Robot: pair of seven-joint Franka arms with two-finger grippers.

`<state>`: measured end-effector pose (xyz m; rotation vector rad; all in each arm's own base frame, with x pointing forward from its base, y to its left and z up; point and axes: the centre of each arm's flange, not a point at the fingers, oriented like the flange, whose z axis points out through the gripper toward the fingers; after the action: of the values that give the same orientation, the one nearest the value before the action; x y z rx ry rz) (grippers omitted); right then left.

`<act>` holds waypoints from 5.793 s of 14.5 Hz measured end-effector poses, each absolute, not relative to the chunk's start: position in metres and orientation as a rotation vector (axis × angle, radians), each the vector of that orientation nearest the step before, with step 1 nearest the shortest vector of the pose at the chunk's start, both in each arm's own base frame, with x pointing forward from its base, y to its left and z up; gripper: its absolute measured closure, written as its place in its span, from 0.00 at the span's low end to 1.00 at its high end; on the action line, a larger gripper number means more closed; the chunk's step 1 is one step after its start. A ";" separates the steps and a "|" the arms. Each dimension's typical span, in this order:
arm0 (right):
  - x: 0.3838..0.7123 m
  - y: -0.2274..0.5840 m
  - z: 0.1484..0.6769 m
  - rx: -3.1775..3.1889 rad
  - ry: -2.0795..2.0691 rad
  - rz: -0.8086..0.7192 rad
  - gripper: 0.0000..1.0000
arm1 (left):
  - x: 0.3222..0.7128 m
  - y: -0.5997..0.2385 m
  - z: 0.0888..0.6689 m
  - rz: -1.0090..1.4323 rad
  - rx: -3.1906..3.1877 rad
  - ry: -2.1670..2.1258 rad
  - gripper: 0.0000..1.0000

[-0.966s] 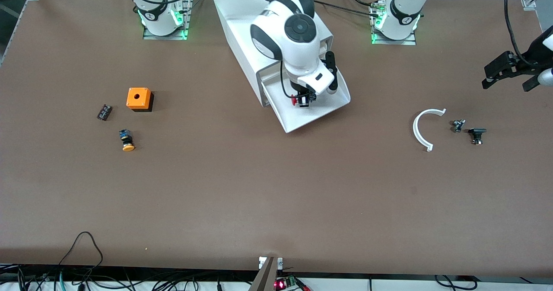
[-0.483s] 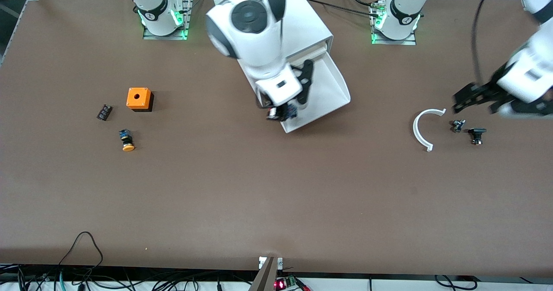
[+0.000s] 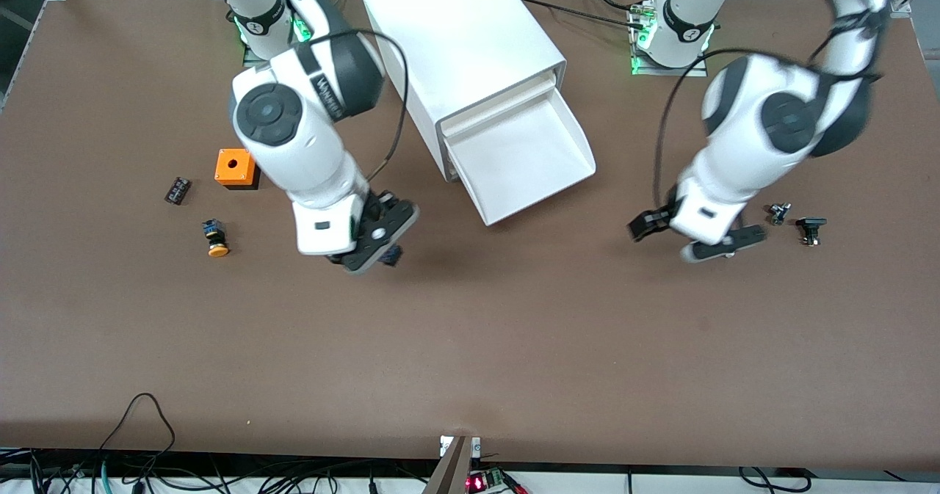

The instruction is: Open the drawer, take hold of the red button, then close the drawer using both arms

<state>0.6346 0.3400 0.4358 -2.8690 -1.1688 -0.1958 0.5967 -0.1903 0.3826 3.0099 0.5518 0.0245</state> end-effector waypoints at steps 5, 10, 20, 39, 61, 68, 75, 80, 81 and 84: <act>0.637 0.257 0.376 -3.081 -0.682 0.019 0.59 | 0.582 -0.252 0.299 0.047 2.951 0.625 0.00; 0.633 0.169 0.311 -3.132 -0.471 0.151 0.59 | 0.535 -0.292 0.271 -0.002 2.970 0.515 0.00; 0.578 0.121 0.220 -3.140 -0.388 0.060 0.59 | 0.415 -0.387 0.278 -0.129 3.013 0.146 0.00; 0.606 0.167 0.498 -3.106 -0.027 0.215 0.00 | 0.552 -0.208 0.432 0.242 2.979 0.351 0.00; 0.570 -0.030 0.576 -3.216 0.160 0.095 0.00 | 0.551 -0.027 0.609 0.011 3.126 0.037 0.00; 0.543 -0.031 0.581 -3.208 0.152 0.045 0.00 | 0.551 -0.027 0.609 0.012 3.126 0.037 0.00; 0.541 -0.030 0.580 -3.210 0.083 0.071 0.00 | 0.551 -0.028 0.610 0.017 3.126 0.035 0.00; 0.540 -0.033 0.579 -3.209 0.063 0.090 0.00 | 0.551 -0.028 0.616 0.036 3.125 0.035 0.00; 0.540 -0.033 0.579 -3.209 0.062 0.092 0.00 | 0.551 -0.028 0.616 0.037 3.125 0.035 0.00; 0.540 -0.033 0.579 -3.208 0.061 0.092 0.00 | 0.551 -0.028 0.617 0.038 3.125 0.035 0.00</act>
<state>0.5397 -0.0326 0.5790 -3.2085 0.0608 0.0924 0.5513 -0.0279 0.6166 3.1246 0.0355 0.0376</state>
